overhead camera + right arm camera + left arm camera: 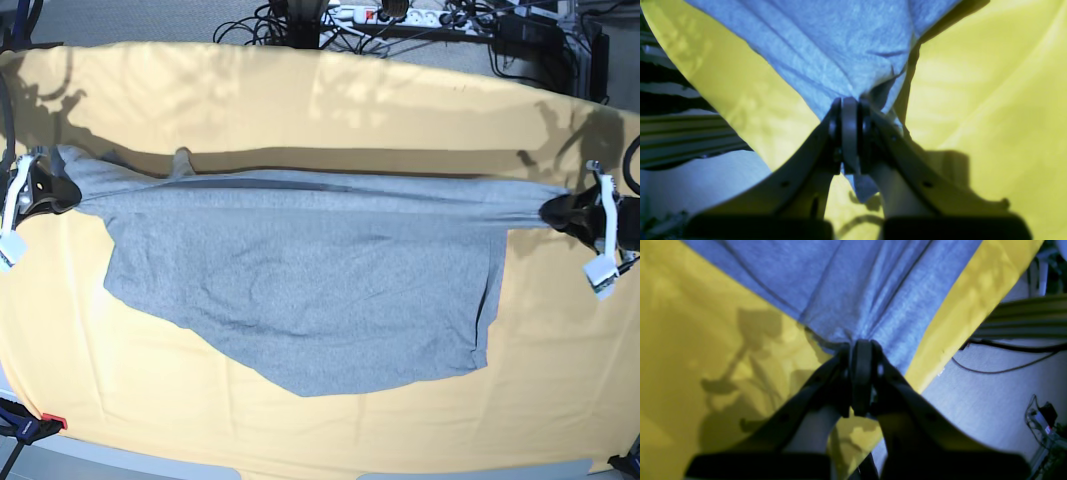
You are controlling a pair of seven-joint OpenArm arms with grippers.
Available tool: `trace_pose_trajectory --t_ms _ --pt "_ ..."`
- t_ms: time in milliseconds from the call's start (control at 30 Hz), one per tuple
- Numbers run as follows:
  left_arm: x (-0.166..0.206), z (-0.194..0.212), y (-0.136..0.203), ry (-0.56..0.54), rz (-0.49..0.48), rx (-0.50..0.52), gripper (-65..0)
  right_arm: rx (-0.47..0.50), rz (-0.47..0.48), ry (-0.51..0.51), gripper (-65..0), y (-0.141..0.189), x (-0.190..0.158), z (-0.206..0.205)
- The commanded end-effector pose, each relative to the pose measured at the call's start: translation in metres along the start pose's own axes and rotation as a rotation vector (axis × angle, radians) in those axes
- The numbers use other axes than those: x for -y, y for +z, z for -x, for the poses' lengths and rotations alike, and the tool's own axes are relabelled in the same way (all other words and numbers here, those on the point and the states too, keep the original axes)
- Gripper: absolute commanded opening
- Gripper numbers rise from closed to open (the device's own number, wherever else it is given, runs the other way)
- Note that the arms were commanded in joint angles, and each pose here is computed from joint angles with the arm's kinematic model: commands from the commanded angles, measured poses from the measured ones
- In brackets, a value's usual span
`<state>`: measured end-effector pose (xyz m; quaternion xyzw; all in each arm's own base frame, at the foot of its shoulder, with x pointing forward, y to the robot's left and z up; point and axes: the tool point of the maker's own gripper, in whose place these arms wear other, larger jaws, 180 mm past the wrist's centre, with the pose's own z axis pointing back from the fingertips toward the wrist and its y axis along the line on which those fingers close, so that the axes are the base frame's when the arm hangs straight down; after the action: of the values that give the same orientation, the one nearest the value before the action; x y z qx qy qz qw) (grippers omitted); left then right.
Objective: Layout the t-shirt on the table in an organized manner, then fold the t-shirt properly
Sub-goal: 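Lift the t-shirt and pull both grippers apart to stretch it, then lay the stretched t-shirt flat and open both grippers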
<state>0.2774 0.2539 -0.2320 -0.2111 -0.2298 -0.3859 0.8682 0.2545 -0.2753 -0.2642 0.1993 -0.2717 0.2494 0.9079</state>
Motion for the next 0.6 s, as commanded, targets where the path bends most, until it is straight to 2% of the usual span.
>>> trace_pose_trajectory --t_ms 0,133,333,400,567 --pt "-0.007 -0.006 0.017 -0.024 -0.046 -0.003 -65.0 0.002 0.026 0.024 -65.0 0.011 0.004 -0.007" --pt "-0.011 -0.003 0.027 -0.028 -0.070 -0.028 -65.0 -0.039 0.012 0.037 -65.0 0.009 -0.005 0.005" --pt "-0.009 -0.003 0.023 -0.025 -0.058 -0.024 -65.0 -0.081 -0.031 0.102 -65.0 0.002 -0.024 0.020" --pt "-0.006 0.000 0.017 -0.017 -0.043 -0.024 -65.0 -0.098 -0.042 0.110 -65.0 0.001 -0.027 0.026" --pt "0.011 0.035 -0.005 0.048 0.036 -0.091 -65.0 -0.218 -0.005 0.086 -65.0 -0.001 -0.023 0.062"
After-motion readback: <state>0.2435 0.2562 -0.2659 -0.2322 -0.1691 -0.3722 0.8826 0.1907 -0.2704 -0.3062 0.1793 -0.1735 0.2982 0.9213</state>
